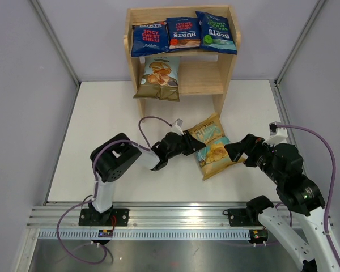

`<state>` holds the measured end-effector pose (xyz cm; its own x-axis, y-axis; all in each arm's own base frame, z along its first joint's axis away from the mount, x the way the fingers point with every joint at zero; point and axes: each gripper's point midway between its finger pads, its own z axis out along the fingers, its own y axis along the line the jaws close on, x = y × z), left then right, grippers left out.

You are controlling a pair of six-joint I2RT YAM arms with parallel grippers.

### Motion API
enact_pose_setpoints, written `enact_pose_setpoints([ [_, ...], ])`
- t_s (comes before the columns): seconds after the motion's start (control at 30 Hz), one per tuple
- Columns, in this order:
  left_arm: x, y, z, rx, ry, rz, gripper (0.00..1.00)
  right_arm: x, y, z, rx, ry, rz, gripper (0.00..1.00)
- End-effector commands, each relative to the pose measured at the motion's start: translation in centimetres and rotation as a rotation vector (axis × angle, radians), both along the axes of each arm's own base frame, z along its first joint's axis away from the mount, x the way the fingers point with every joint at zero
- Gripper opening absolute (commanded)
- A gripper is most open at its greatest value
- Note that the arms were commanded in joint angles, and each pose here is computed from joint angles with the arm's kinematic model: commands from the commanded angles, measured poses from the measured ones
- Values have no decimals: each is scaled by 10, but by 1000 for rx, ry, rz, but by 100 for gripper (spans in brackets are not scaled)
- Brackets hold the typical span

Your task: Place and organize the chips bags onto the shelf

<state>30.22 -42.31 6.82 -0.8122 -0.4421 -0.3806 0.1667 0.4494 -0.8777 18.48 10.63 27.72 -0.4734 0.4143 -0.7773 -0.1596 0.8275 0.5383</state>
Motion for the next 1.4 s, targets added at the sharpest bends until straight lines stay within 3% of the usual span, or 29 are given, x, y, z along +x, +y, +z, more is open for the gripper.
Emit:
enact_pose_setpoints([
  [0.0,-3,14,31,-32,-83,42,22,5,5,4,-11,-31,27,99],
  [0.43,-48,61,111,-171,-172,38,15,22,17,-32,63,62,-3,99],
  [0.57,-58,82,143,-193,-255,60,15,18,23,-26,112,54,21,99],
  [0.8,-63,121,191,-160,-372,164,17,-4,45,0,207,-16,186,99],
  [1.0,-58,155,206,-93,-412,295,17,-20,57,13,237,-103,304,99],
  [1.1,-61,170,223,-121,-445,341,17,-23,70,20,310,-146,381,100],
  [1.23,-71,182,254,-206,-484,356,17,-21,92,22,529,-90,454,100],
  [1.37,-77,194,270,-270,-489,388,18,-11,102,31,583,-139,495,99],
])
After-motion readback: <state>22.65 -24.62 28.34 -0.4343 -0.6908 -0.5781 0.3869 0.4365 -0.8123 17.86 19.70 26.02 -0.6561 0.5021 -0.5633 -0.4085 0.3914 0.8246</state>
